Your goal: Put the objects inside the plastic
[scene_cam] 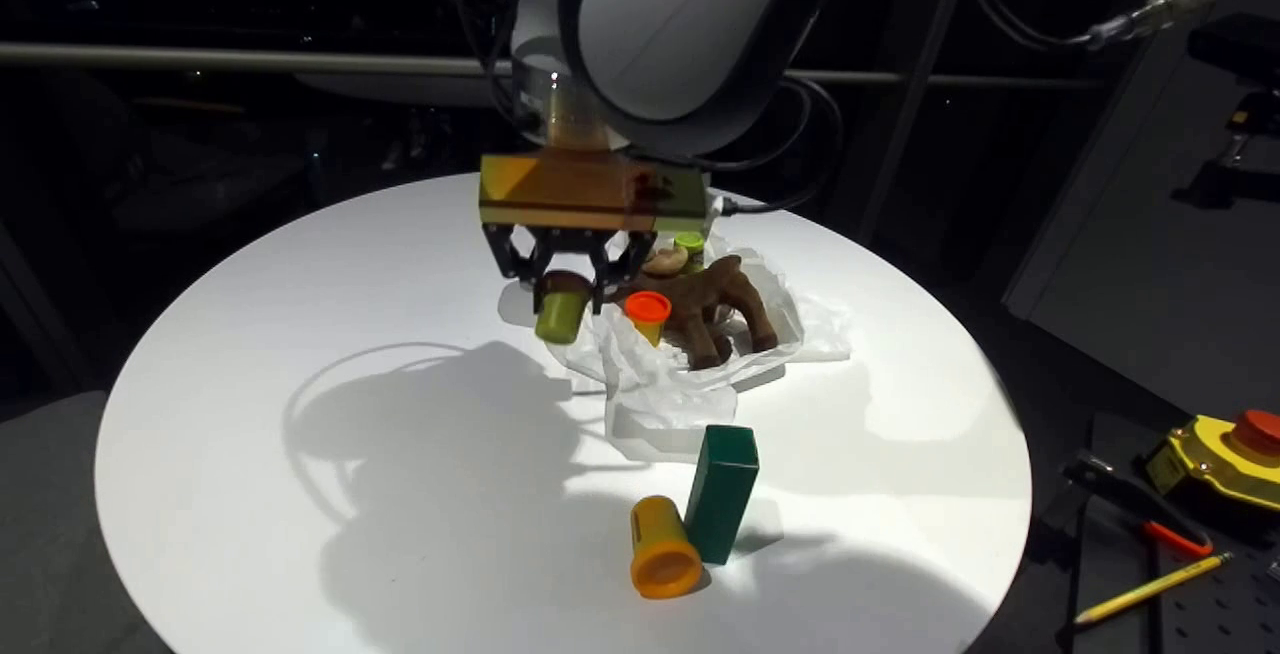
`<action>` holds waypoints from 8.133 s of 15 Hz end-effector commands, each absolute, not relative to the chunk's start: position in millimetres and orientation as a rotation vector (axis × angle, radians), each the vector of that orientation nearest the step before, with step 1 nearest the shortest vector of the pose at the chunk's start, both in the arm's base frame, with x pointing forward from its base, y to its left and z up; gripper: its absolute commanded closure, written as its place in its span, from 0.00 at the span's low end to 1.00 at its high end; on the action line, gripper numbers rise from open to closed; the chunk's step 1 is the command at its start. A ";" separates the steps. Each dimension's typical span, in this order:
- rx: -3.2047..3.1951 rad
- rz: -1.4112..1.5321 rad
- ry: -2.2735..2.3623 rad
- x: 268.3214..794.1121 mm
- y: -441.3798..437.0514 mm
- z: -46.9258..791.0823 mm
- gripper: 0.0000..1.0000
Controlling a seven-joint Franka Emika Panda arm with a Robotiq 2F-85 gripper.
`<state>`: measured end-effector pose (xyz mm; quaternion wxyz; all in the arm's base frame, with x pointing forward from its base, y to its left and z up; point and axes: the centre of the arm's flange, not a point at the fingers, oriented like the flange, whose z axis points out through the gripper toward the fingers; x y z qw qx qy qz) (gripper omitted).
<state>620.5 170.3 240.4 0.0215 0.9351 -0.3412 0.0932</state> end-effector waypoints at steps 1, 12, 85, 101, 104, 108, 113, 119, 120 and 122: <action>2.707 0.454 -1.151 616.3 118.7 274.6 0.73; 2.620 0.369 -0.935 587.6 92.6 213.0 0.73; 3.070 0.000 0.351 443.0 237.5 349.7 0.00; 2.994 0.029 0.865 434.5 176.2 301.7 0.00; 3.007 0.016 0.995 437.9 173.4 297.2 0.00; 3.007 -0.025 1.046 438.4 178.7 284.0 0.00; 3.001 -0.044 0.915 443.2 186.2 260.4 0.00; 3.012 -0.079 0.920 441.8 199.0 247.3 0.00; 3.012 -0.082 0.922 441.5 201.5 245.7 0.00; 3.007 -0.096 0.915 443.2 204.6 239.0 0.00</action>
